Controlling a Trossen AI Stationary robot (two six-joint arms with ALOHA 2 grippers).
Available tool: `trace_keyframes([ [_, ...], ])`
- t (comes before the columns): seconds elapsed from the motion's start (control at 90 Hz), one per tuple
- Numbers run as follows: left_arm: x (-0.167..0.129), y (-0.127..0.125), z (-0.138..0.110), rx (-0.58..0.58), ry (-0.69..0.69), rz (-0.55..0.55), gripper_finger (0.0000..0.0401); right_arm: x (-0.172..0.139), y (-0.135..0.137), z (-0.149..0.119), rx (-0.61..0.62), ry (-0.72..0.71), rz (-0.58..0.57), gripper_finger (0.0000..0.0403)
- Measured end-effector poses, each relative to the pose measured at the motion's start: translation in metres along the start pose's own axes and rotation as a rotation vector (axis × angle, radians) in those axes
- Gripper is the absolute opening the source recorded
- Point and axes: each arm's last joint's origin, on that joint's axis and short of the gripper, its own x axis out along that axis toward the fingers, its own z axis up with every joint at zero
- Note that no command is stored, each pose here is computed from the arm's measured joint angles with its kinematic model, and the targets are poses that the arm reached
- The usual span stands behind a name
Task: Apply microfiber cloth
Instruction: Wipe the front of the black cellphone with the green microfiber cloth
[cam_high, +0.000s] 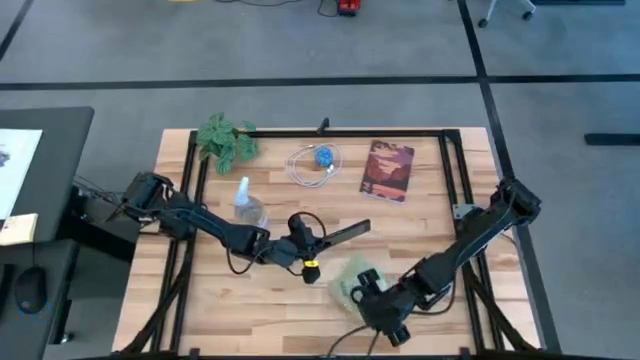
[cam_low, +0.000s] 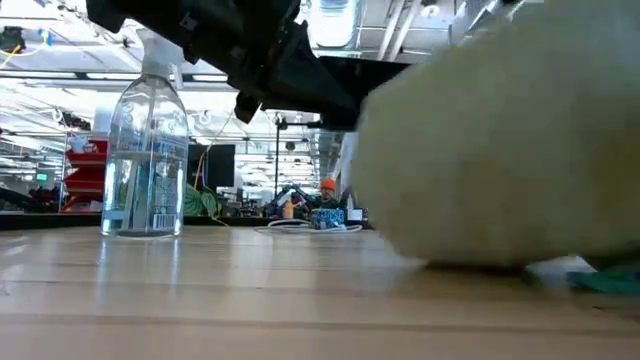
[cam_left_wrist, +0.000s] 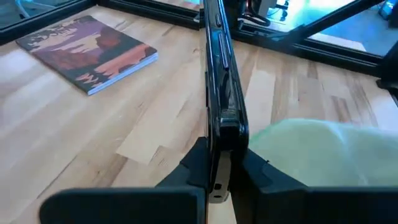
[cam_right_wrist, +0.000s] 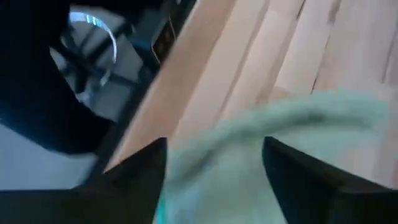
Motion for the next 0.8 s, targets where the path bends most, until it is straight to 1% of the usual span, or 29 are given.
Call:
trace_keyframes([
  [0.089,0.000,-0.001,-0.001,0.007,0.002,-0.002,0.0010,0.003,0.003,-0.007,0.115,0.017,-0.004,0.0297],
  [0.178,-0.002,-0.003,-0.002,0.011,0.002,-0.008,0.0010,0.007,0.003,-0.016,0.252,0.017,-0.065,0.0301],
  [0.278,-0.004,-0.006,-0.003,0.017,-0.003,0.000,0.0010,0.013,0.003,-0.023,0.415,-0.055,-0.162,0.0302],
  [0.356,-0.006,-0.008,-0.004,0.023,-0.005,0.002,0.0012,0.023,0.005,-0.026,0.491,-0.121,-0.228,0.0302],
  [0.422,-0.007,-0.010,-0.006,0.027,-0.004,0.003,0.0012,0.037,0.007,-0.030,0.503,-0.151,-0.282,0.0302],
  [0.5,-0.008,-0.011,-0.007,0.031,-0.001,0.004,0.0012,0.055,0.011,-0.032,0.492,-0.163,-0.317,0.0302],
  [0.656,-0.008,-0.010,-0.009,0.024,0.015,0.017,0.0012,0.098,0.013,-0.043,0.463,-0.092,-0.391,0.0300],
  [0.733,-0.008,-0.009,-0.009,0.017,0.021,0.023,0.0012,0.114,0.012,-0.049,0.456,-0.053,-0.424,0.0287],
  [0.8,-0.008,-0.009,-0.009,0.018,0.021,0.030,0.0012,0.123,0.013,-0.054,0.478,-0.044,-0.453,0.0267],
])
